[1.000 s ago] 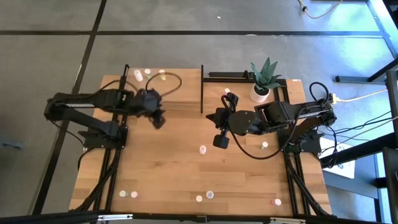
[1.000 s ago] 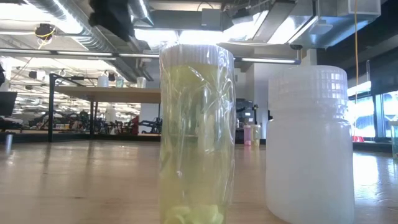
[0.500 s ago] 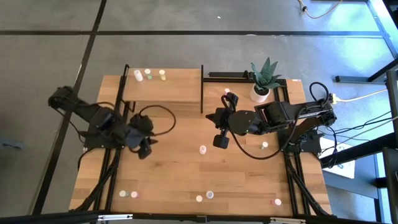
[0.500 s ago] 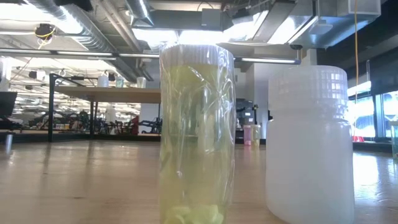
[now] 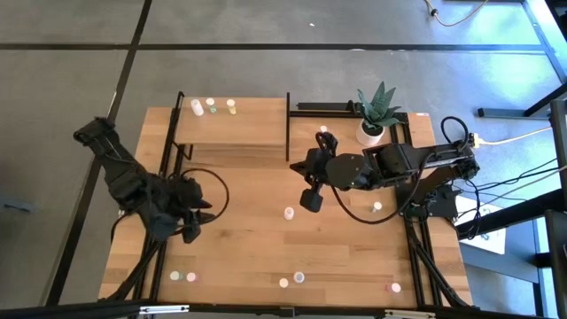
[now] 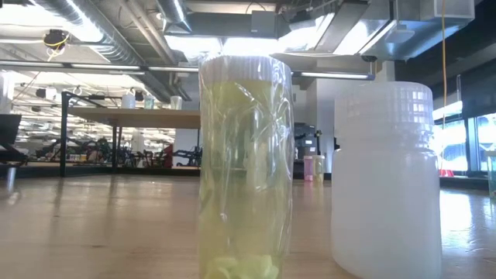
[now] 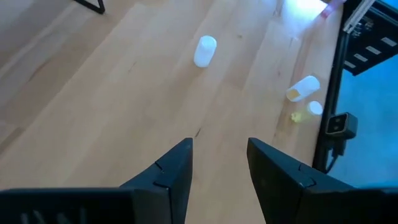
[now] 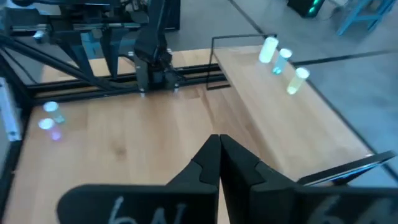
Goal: Pick and place medicine bottles onto shelf by color
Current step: Put the bottom pink pill bottle on the shelf
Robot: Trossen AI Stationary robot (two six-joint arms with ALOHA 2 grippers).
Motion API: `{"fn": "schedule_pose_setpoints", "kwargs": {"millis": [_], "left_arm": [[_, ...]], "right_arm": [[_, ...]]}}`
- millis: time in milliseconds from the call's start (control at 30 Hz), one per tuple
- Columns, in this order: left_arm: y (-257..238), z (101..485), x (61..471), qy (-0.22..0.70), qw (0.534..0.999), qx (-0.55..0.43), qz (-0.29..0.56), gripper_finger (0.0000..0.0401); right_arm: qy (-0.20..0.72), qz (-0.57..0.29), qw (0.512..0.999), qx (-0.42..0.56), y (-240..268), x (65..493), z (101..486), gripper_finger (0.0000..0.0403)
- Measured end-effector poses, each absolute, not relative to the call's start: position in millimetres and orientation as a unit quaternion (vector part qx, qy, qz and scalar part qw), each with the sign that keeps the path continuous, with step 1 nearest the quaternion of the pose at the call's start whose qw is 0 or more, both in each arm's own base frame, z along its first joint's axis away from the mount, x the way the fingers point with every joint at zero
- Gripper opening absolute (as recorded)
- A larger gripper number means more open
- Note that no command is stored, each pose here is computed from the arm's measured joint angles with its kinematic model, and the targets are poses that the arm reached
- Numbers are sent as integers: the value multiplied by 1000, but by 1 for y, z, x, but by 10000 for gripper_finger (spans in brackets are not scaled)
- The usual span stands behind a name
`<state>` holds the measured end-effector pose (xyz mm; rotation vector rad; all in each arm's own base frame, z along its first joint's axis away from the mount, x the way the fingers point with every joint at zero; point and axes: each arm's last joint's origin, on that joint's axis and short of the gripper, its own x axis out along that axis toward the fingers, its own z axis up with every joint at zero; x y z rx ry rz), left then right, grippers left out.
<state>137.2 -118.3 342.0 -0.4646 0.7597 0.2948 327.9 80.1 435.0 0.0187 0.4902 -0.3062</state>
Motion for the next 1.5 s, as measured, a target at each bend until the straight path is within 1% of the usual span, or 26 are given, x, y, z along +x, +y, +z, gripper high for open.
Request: {"fn": "schedule_pose_setpoints", "kwargs": {"millis": [167, 267, 400, 500, 600, 700, 767, 900, 1000, 1100, 1367, 1500], "left_arm": [[-123, 343, 133, 349, 898, -228, 143, 143], [-124, 343, 132, 346, 899, -228, 143, 143], [-123, 342, 131, 349, 899, -223, 146, 143], [-122, 342, 130, 352, 898, -218, 149, 143], [-122, 341, 130, 353, 898, -215, 150, 143], [-122, 341, 130, 354, 898, -214, 150, 143], [-121, 341, 130, 355, 898, -212, 151, 143], [-120, 340, 129, 359, 897, -205, 154, 143], [-119, 340, 128, 363, 897, -199, 158, 143], [-119, 339, 128, 365, 896, -196, 159, 143], [-119, 339, 127, 365, 896, -195, 160, 143], [-119, 339, 127, 366, 896, -195, 159, 143]], "right_arm": [[241, -150, 959, 15, 80, 328, 435, 8], [241, -150, 958, 38, 81, 328, 435, 8], [252, -126, 959, 40, 81, 328, 434, 8], [276, -87, 957, 19, 83, 326, 431, 4], [291, -22, 956, -14, 86, 326, 430, 4], [300, 43, 953, -19, 89, 326, 429, 5], [302, 60, 951, -4, 91, 326, 429, 5], [305, 55, 950, 23, 91, 326, 429, 10], [305, 53, 950, 27, 91, 326, 429, 27], [306, 51, 950, 36, 91, 326, 429, 54], [330, 48, 942, 29, 90, 323, 425, 151], [329, 57, 943, 2, 90, 323, 425, 197]]}}
